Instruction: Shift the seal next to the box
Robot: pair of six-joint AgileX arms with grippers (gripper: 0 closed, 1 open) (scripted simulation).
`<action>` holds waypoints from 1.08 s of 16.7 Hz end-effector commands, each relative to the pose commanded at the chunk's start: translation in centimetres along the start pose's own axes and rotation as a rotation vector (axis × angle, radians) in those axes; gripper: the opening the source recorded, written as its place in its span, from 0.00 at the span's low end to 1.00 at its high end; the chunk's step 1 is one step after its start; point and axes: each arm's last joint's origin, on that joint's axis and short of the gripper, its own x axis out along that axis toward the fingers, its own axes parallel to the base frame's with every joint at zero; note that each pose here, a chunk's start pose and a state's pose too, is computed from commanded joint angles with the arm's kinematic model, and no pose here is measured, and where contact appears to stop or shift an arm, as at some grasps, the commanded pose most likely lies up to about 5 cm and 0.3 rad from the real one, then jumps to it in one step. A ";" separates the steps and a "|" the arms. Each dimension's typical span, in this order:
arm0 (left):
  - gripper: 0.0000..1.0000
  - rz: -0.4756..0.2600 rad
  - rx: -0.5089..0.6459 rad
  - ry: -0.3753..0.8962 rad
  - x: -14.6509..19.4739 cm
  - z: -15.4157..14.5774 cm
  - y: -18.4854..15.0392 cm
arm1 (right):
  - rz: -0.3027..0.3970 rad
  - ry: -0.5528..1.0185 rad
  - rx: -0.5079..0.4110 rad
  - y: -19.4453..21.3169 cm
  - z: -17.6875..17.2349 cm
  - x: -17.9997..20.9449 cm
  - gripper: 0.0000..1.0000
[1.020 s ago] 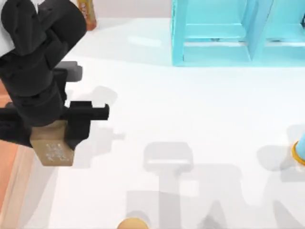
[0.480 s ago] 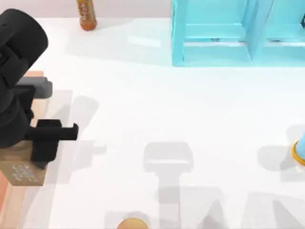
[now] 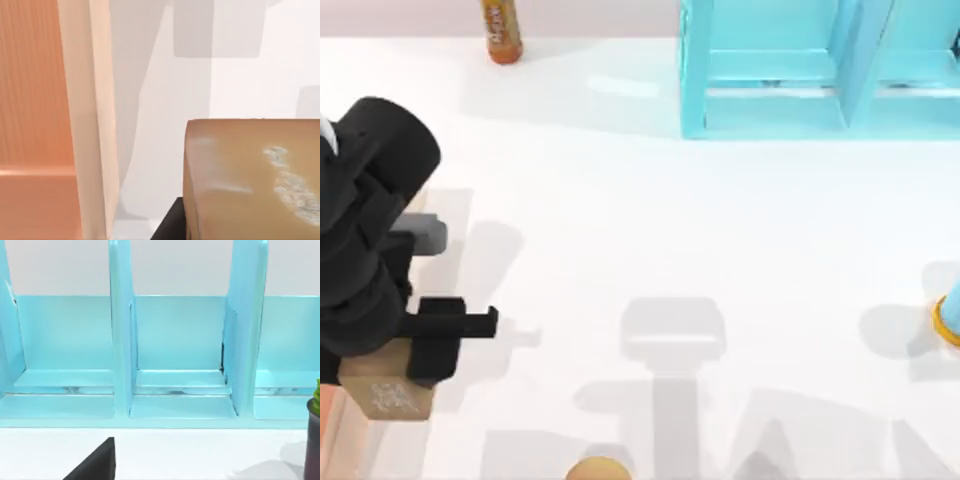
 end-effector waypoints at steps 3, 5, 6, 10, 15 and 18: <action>0.00 0.000 0.000 0.002 0.9 -0.1 0.1 | 0.000 0.000 0.000 0.0 0.0 0.0 1.00; 0.00 0.000 0.000 0.002 0.9 -0.1 0.1 | 0.000 0.000 0.000 0.0 0.0 0.0 1.00; 0.00 0.000 0.000 0.002 0.9 -0.1 0.1 | 0.000 0.000 0.000 0.0 0.0 0.0 1.00; 0.30 0.000 0.000 0.002 0.9 -0.1 0.1 | 0.000 0.000 0.000 0.0 0.0 0.0 1.00; 0.68 0.000 0.000 0.002 0.9 -0.1 0.1 | 0.000 0.000 0.000 0.0 0.0 0.0 1.00; 0.90 0.000 0.000 0.002 0.9 -0.1 0.1 | 0.000 0.000 0.000 0.0 0.0 0.0 1.00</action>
